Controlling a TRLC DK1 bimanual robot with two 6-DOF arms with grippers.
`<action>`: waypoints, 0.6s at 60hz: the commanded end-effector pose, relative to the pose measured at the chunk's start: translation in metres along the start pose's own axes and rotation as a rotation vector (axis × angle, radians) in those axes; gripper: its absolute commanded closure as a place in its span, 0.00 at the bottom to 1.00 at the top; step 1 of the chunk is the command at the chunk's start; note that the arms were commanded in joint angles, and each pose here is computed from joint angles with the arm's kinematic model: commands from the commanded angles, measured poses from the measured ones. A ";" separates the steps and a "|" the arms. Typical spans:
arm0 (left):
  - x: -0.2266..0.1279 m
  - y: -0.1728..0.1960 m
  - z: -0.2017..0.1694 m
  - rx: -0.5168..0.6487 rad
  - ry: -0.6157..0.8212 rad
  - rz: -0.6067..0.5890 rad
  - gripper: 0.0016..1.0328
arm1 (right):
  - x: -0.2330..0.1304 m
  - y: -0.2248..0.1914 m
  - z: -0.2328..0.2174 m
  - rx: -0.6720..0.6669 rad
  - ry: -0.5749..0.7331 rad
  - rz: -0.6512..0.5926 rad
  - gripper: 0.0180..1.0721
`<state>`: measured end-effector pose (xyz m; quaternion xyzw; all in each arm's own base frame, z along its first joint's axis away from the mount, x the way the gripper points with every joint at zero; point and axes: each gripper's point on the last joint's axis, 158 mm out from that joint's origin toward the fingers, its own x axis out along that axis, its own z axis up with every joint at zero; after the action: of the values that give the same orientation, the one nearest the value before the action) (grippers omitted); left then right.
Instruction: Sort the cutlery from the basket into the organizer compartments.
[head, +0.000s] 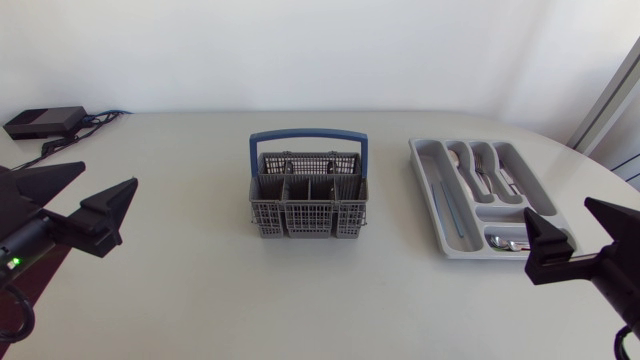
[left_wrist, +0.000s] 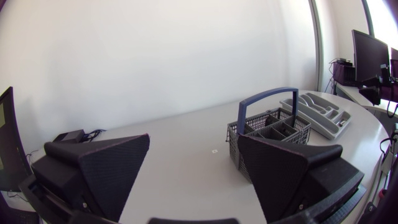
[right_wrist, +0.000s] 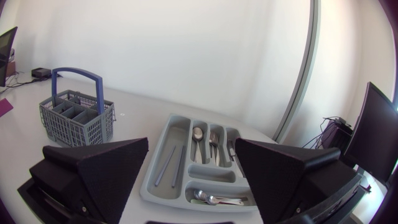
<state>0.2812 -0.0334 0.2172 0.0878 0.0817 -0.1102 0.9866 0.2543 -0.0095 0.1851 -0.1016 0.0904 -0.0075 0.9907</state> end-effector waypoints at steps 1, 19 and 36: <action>-0.002 0.000 -0.015 -0.039 0.003 0.019 0.05 | 0.002 0.004 -0.011 0.059 -0.012 0.002 0.05; -0.013 0.004 -0.038 -0.093 -0.036 0.093 0.05 | 0.005 0.013 -0.029 0.174 -0.101 0.008 0.05; -0.018 0.008 -0.060 -0.145 -0.075 0.157 0.05 | 0.006 0.015 -0.033 0.204 -0.123 0.011 0.05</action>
<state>0.2580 -0.0107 0.1732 0.0367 0.0481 -0.0340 0.9976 0.2536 -0.0031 0.1537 -0.0144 0.0296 -0.0065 0.9994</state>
